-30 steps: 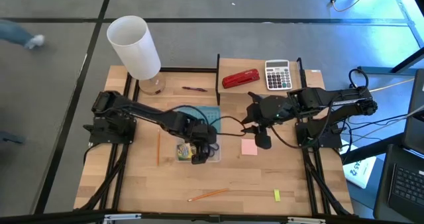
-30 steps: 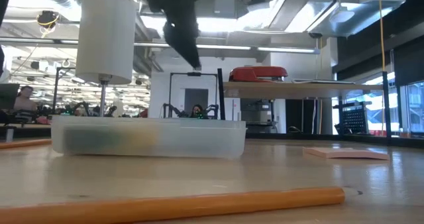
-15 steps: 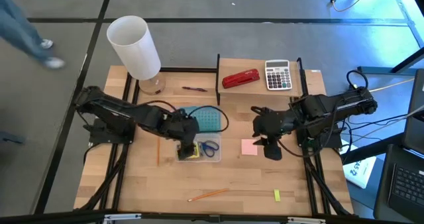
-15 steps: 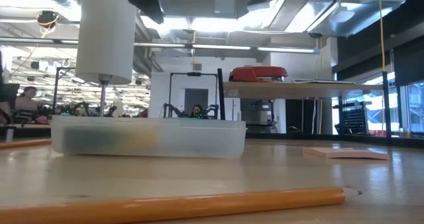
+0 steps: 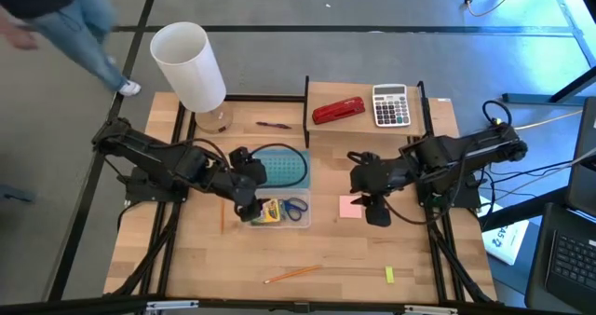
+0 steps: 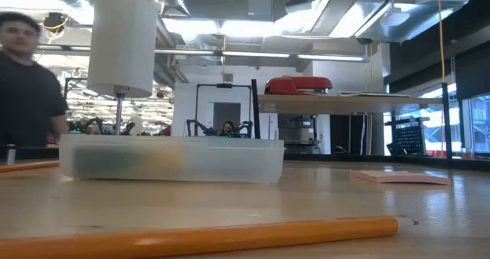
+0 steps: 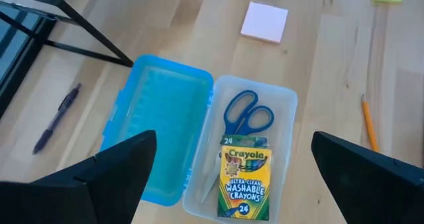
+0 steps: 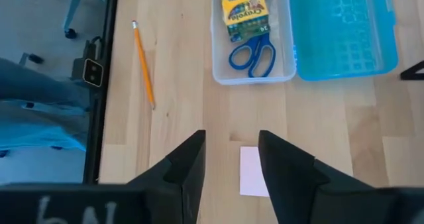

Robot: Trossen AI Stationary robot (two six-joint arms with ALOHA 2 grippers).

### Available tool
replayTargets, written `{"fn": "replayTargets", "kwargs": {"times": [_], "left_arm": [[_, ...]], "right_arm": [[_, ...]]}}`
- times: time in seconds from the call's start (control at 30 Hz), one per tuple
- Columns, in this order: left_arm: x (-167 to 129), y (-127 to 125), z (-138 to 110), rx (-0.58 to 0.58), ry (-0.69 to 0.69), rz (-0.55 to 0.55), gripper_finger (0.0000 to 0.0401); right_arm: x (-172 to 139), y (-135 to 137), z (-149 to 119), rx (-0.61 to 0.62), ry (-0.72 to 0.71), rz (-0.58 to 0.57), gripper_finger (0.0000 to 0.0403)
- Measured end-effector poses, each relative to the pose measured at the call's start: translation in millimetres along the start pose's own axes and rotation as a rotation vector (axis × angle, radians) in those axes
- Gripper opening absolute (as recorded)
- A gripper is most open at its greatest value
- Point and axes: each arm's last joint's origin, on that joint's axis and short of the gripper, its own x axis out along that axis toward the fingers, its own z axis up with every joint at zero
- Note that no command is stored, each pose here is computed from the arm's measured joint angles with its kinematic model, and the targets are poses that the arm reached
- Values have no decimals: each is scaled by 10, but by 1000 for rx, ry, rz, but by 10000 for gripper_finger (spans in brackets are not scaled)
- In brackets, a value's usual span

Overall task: Pack school essentials
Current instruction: Put the pink sticky notes into the blue supply box

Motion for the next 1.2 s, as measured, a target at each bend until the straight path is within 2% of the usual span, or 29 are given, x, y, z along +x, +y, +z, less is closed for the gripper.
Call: {"fn": "replayTargets", "kwargs": {"times": [0.13,0.33,0.5,0.63,0.77,0.9,1.2], "left_arm": [[-7,-17,-14,9,3,-2,396],[-13,-16,-15,8,2,-4,396],[-33,-4,-15,10,-2,-8,396],[-59,11,-16,11,-6,-12,396],[-94,35,-21,16,-11,-9,396],[-91,42,-13,80,-15,-8,396],[-51,123,40,81,-28,28,396]], "right_arm": [[54,2,10,0,10,-24,171],[148,6,14,-5,46,-46,244],[230,2,-14,-80,115,-59,291],[293,14,7,-66,118,-58,300],[359,8,-26,-113,186,-65,300],[471,17,-16,-112,218,-75,300],[560,21,-17,-109,249,-86,300]]}}
